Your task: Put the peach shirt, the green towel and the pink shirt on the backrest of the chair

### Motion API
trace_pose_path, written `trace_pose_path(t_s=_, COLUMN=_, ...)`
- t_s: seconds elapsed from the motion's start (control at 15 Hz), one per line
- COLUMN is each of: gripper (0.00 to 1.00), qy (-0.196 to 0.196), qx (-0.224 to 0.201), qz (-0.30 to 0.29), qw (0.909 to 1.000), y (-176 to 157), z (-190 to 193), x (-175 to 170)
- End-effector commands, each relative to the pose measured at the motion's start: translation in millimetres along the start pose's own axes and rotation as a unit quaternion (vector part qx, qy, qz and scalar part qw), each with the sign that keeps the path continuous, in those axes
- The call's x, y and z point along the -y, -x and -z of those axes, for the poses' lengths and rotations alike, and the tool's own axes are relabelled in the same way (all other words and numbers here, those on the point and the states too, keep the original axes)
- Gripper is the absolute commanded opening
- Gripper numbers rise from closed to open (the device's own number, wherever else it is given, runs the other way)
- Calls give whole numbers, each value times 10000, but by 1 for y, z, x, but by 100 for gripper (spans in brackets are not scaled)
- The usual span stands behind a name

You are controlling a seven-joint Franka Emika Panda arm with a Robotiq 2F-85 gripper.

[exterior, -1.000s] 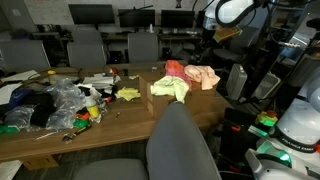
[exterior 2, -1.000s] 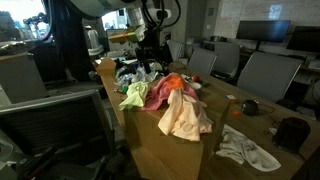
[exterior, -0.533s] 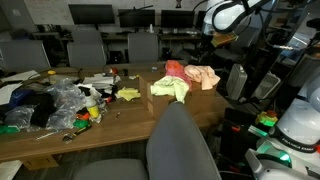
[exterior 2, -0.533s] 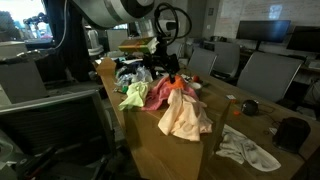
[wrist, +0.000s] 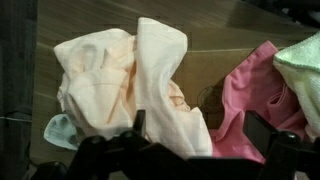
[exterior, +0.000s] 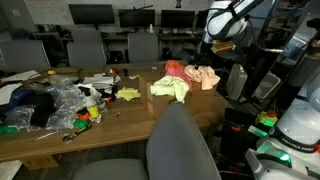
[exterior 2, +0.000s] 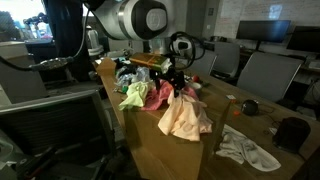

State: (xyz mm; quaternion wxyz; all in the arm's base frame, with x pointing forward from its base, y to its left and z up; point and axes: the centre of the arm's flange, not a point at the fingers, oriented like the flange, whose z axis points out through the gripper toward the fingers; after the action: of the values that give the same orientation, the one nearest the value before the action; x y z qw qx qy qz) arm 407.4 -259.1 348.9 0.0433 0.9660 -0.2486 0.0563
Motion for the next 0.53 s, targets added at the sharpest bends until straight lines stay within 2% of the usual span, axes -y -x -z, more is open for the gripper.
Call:
trace_pose_path(t_s=0.0, gripper=100, qy=-237, qx=87, qz=94, qw=9996, y=-24, z=-21, x=-8)
trace_pose_path(t_s=0.2, gripper=100, qy=-246, qx=291, qz=13, qw=9993, y=-30, z=-40, x=-10)
trace_pose_path(t_s=0.47, gripper=100, qy=-23, qx=540, qz=-83, qw=9985, y=-34, z=-69, x=-12)
